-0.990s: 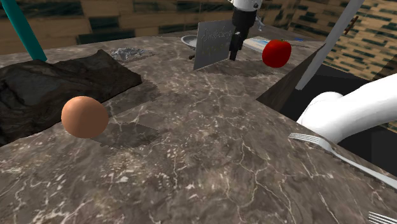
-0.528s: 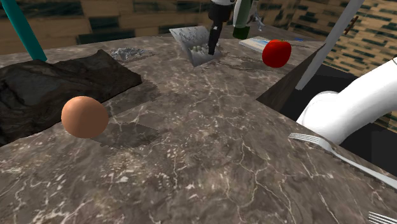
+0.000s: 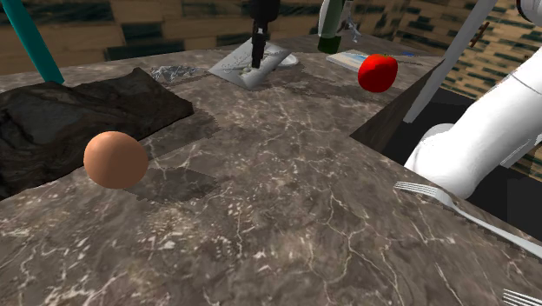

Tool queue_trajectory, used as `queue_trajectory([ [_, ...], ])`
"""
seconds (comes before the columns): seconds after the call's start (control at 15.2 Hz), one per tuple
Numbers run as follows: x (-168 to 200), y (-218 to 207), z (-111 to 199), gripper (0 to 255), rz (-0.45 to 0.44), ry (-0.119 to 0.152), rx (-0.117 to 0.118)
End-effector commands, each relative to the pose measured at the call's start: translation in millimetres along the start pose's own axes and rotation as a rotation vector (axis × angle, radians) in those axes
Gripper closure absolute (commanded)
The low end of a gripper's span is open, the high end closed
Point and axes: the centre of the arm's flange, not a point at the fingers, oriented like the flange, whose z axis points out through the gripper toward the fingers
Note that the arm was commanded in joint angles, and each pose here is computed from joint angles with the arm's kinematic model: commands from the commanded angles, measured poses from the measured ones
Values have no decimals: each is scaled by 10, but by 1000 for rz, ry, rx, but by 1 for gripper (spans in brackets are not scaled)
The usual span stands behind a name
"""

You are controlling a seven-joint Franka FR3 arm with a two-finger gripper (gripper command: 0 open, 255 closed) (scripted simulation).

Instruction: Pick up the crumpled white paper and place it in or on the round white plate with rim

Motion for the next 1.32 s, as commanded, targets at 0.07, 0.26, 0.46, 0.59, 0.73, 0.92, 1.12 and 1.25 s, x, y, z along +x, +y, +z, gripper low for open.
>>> queue_trajectory([
  [0.07,317,-113,-67,0,-90,37,-26],
  [0.26,628,-261,-137,0,-178,72,-51],
  [0.46,922,-437,-214,0,-266,108,-77],
  [0.59,1108,-570,-268,0,-325,132,-94],
  [0.73,1248,-683,-312,0,-372,150,-107],
  [0.92,1274,-671,-156,0,-372,150,-107],
  [1.12,1301,-659,-1,0,-372,150,-107],
  [1.25,1314,-653,81,0,-372,150,-107],
])
